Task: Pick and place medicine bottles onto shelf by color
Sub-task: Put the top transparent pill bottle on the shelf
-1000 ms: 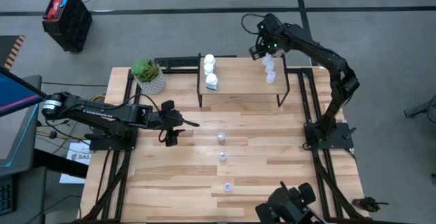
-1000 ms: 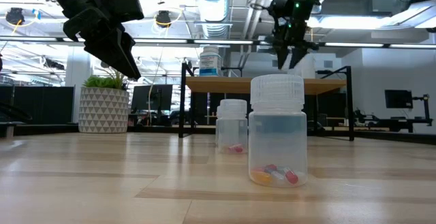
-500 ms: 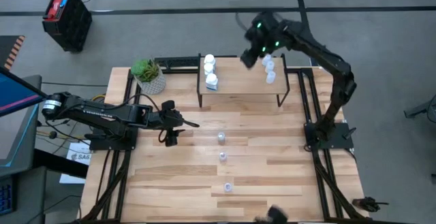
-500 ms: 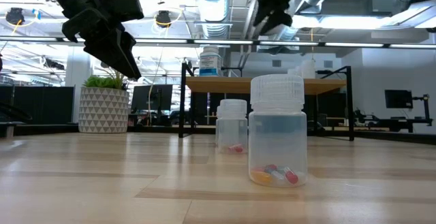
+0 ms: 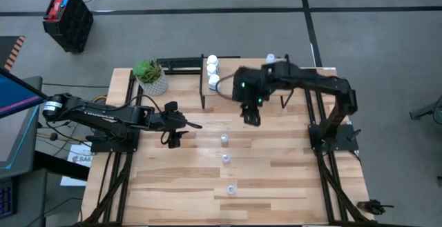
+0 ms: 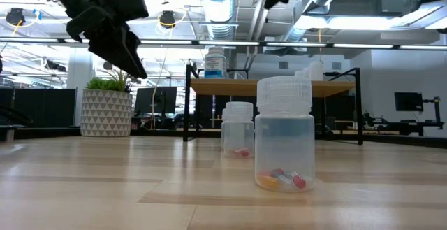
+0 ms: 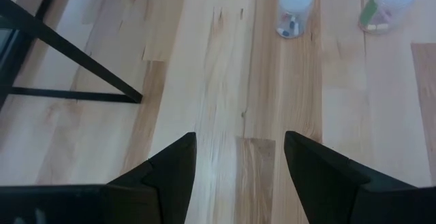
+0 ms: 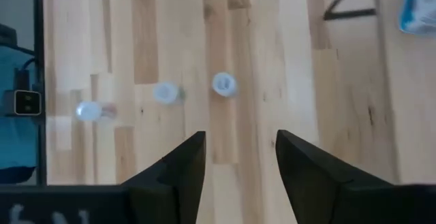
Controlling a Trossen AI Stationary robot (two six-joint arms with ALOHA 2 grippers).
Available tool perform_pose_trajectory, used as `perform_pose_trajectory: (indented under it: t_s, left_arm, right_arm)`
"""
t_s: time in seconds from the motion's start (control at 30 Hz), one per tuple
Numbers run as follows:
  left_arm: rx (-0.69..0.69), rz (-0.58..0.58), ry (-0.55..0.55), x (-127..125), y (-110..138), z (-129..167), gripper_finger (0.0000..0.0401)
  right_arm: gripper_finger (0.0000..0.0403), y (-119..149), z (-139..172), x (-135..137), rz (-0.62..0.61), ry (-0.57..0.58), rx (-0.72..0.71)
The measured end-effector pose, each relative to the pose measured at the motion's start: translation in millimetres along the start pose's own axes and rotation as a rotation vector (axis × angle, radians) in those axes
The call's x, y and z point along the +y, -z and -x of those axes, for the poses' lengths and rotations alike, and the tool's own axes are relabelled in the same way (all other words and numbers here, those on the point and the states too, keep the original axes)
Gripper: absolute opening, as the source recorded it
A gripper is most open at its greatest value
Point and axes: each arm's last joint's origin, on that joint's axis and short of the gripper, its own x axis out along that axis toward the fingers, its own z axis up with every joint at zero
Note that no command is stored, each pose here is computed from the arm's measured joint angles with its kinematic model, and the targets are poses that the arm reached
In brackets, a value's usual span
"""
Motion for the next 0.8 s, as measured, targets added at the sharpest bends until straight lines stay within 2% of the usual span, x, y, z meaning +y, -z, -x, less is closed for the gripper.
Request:
perform_pose_trajectory:
  t_s: [0.2, 0.4, 0.57, 0.8]
  left_arm:
    - [-0.002, 0.001, 0.000, 0, 0, 0, 0.0210]
    - [-0.002, 0.002, 0.000, 0, 0, 0, 0.0210]
    - [0.002, 0.002, 0.000, 0, 0, 0, 0.0210]
    - [0.007, 0.063, 0.000, 0, 1, 0, 0.0210]
  right_arm:
    - [0.0187, 0, -6, 47, 0.120, -0.008, -0.023]
    - [0.0174, -4, -13, 76, 0.180, -0.006, -0.082]
    - [0.0167, -7, -29, 94, 0.187, -0.033, -0.086]
    - [0.0164, -8, -79, 102, 0.238, -0.021, 0.053]
